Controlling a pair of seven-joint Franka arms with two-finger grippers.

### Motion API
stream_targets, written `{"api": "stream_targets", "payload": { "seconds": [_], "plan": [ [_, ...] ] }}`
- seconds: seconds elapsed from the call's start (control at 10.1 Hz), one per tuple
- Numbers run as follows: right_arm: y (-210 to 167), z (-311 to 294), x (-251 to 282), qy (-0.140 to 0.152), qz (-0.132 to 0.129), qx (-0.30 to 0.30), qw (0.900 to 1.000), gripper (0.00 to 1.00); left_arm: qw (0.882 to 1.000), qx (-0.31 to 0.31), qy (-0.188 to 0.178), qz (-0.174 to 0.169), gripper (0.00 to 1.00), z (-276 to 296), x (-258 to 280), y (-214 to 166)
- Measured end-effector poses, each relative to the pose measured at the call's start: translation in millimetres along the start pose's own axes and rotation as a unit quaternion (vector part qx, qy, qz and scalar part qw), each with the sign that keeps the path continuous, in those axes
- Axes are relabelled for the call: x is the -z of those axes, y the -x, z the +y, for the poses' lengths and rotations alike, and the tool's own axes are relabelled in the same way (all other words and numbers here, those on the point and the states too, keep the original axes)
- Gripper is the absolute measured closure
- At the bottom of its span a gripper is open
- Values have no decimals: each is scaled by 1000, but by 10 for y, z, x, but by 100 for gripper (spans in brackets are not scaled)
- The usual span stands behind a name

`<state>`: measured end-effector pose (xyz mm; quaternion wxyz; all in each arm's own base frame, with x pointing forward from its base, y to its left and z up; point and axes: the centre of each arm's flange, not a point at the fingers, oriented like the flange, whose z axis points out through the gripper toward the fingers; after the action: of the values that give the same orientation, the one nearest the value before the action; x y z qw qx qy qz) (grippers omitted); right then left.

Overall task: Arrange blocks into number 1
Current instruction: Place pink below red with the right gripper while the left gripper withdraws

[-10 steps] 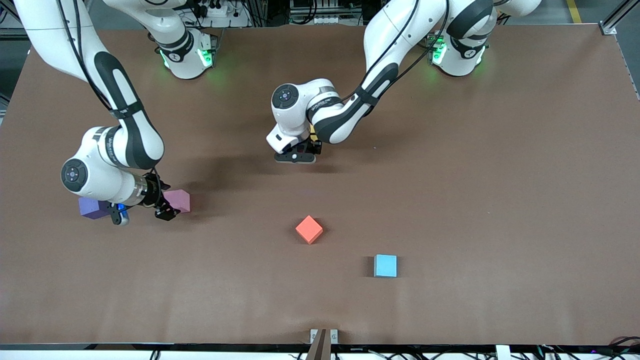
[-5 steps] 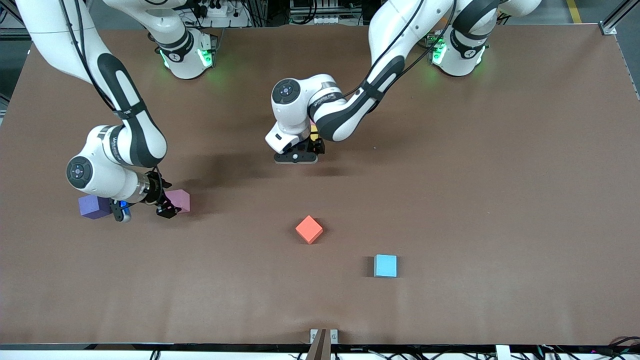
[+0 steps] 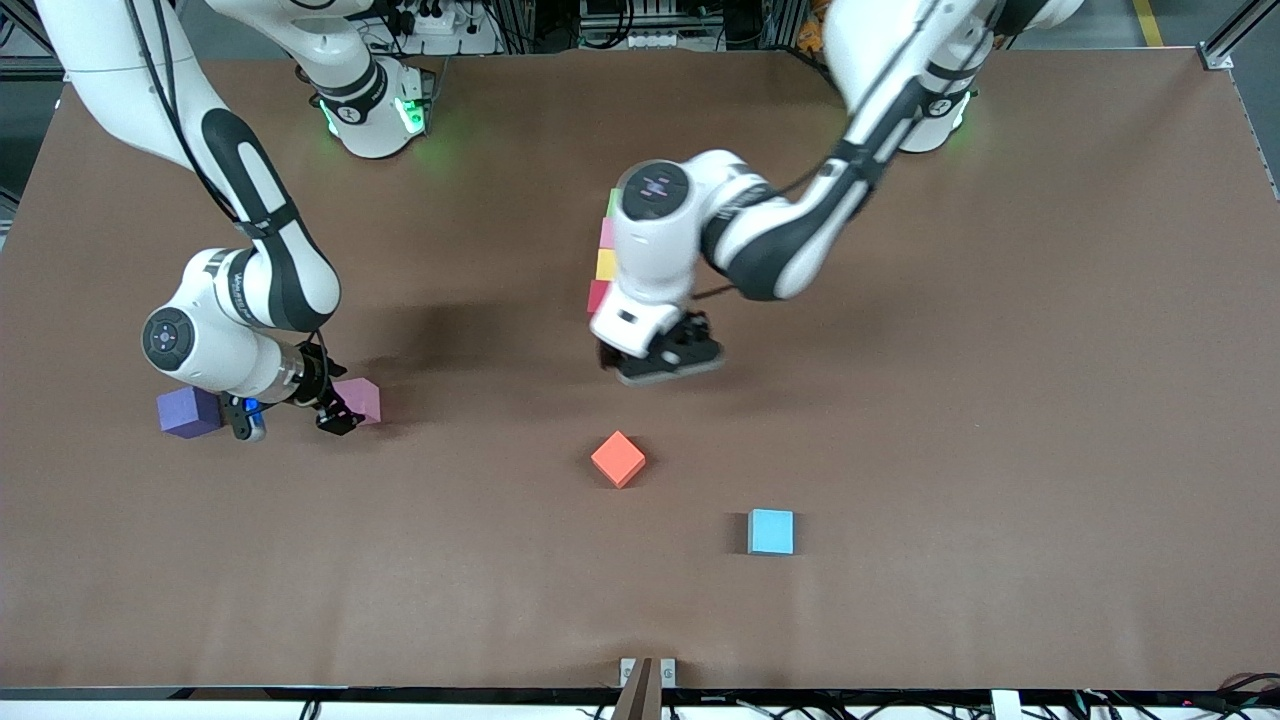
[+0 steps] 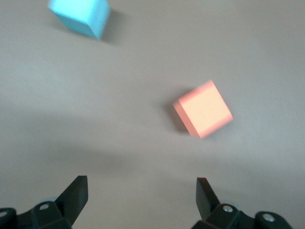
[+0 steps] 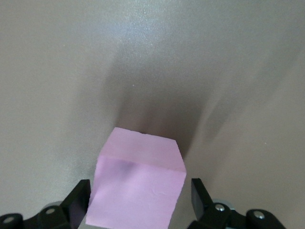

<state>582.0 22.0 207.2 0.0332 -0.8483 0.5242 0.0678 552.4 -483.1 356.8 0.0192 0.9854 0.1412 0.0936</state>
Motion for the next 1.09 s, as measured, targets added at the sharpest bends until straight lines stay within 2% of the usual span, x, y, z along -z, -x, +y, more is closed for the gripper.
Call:
{"api": "stream_targets", "payload": {
  "seconds": [0.1,0.2,0.3,0.49,0.59,0.79,0.99,1.09],
  "plan": [
    [8,-4,-3,0,0,3,1000,13,1000,19,-7,2,0,-167,35,-230],
    [17,-8,-8,0,0,9,1000,28,999,34,-14,3,0,-313,39,-415],
    [35,-21,5,-1,1,16,1000,36,999,47,-16,5,0,-430,57,-568],
    [230,-134,6,-2,2,46,999,38,997,70,-20,11,0,-648,167,-828],
    [448,-253,20,-4,4,69,998,41,996,82,-22,14,0,-764,249,-954],
    [957,-513,166,-10,5,118,993,41,994,101,-36,16,0,-996,393,-1151],
    [1528,-763,424,0,2,180,984,41,993,105,-56,11,0,-1212,514,-1286],
    [1841,-862,499,3,14,219,976,41,992,103,-67,7,0,-1286,552,-1313]
  ]
}}
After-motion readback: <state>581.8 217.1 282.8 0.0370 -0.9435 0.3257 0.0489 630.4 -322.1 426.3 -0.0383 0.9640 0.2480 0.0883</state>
